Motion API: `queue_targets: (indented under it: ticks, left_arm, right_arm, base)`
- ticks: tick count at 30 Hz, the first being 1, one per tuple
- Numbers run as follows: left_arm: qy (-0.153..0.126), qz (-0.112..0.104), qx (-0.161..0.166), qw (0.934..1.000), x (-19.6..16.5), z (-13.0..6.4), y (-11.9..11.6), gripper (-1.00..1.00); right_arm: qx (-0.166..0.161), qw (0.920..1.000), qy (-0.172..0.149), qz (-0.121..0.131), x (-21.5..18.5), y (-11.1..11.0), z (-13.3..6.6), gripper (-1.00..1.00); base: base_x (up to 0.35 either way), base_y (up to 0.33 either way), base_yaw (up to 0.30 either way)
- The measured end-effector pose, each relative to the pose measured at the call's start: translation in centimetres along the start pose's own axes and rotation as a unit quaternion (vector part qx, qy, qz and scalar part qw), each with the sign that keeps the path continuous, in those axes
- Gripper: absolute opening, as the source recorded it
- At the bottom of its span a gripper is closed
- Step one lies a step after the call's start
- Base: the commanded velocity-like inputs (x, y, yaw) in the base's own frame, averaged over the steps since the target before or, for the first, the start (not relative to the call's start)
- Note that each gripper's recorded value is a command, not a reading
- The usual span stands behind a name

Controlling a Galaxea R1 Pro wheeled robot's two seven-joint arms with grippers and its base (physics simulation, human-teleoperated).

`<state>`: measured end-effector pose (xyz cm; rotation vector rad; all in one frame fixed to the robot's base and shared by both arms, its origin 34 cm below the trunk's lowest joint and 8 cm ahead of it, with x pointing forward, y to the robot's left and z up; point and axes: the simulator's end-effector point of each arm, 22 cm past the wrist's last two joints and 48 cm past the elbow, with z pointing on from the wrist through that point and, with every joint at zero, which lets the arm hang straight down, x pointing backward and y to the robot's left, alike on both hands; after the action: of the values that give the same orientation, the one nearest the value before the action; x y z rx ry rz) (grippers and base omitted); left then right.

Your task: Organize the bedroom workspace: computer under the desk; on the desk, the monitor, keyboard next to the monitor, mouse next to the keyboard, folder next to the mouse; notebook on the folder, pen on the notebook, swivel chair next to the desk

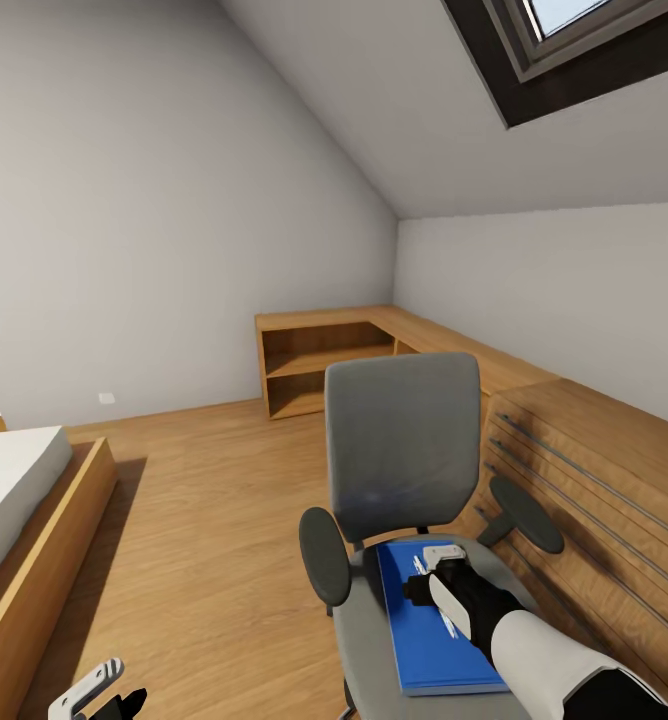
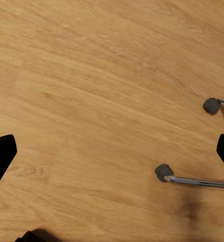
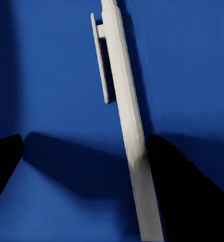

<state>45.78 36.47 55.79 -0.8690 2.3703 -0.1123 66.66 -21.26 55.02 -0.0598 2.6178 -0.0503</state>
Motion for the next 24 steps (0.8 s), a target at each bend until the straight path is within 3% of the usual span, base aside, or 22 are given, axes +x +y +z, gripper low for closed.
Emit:
queue_targets:
  ticks: [24]
  left_arm:
    - [0.0,0.0,0.0,1.0,0.04,0.0,-0.04,1.0]
  right_arm:
    - [0.003,1.0,-0.001,-0.007,-0.06,-0.09,-0.02,-1.0]
  base:
    - [0.0,0.0,0.0]
